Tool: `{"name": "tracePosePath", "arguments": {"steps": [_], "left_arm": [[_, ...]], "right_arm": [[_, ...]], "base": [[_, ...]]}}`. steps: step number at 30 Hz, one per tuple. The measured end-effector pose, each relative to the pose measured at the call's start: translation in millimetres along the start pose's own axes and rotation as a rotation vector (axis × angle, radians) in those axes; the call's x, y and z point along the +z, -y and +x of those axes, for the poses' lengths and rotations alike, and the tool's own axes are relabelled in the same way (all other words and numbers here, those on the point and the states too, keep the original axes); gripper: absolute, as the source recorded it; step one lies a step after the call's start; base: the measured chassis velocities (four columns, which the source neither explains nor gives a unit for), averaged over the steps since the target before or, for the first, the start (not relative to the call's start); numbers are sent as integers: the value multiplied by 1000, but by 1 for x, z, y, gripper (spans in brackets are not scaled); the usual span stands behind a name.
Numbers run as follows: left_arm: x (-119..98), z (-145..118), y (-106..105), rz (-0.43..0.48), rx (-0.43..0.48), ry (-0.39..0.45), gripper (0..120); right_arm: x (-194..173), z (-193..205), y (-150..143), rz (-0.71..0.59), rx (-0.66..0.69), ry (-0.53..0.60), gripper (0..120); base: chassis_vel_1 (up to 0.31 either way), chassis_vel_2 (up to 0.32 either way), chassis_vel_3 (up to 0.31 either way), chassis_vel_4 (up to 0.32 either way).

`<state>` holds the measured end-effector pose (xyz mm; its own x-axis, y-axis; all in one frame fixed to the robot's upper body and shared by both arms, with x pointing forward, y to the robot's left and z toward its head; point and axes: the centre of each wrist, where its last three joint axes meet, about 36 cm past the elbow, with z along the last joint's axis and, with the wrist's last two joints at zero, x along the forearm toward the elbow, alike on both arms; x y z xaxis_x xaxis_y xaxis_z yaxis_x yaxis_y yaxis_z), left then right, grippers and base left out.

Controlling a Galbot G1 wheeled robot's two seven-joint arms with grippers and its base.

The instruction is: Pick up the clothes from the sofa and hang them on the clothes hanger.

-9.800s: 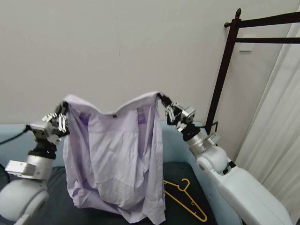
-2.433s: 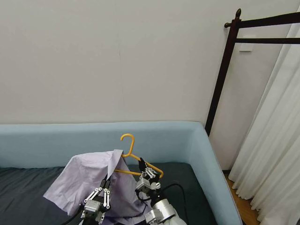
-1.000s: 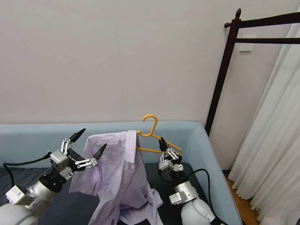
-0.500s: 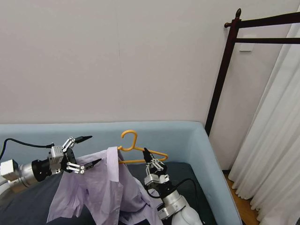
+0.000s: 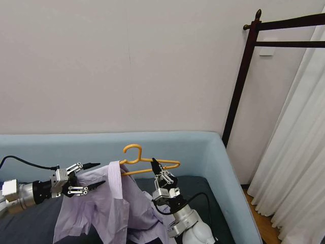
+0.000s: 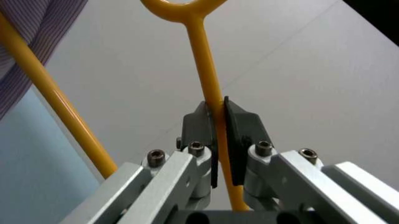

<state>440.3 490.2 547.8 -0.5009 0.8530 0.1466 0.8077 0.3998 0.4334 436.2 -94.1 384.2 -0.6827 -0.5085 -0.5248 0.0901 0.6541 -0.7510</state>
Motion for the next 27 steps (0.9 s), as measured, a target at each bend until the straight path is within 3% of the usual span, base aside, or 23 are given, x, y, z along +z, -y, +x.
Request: {"name": "tracePosePath", "arguments": {"steps": [10, 14, 20, 24, 25, 27], "left_arm": [[10, 5, -1, 21, 4, -4, 11], [16, 6, 1, 29, -16, 0, 7], [26, 15, -2, 51, -54, -13, 7], [43, 27, -3, 84, -91, -19, 7], [43, 27, -3, 84, -91, -19, 7], [58, 36, 1, 104, -108, -33, 7]], "right_arm": [[-5, -4, -2, -26, 16, 12, 4], [-8, -4, -2, -69, 21, 7, 4], [-8, -1, 1, -174, 10, 7, 22], [0, 5, 6, -345, -93, 111, 41], [0, 5, 6, -345, -93, 111, 41], [12, 17, -3, -466, -161, 69, 52]], "base": [[0, 0, 0, 0], [0, 0, 0, 0], [0, 0, 0, 0], [0, 0, 0, 0], [0, 0, 0, 0], [0, 0, 0, 0]]}}
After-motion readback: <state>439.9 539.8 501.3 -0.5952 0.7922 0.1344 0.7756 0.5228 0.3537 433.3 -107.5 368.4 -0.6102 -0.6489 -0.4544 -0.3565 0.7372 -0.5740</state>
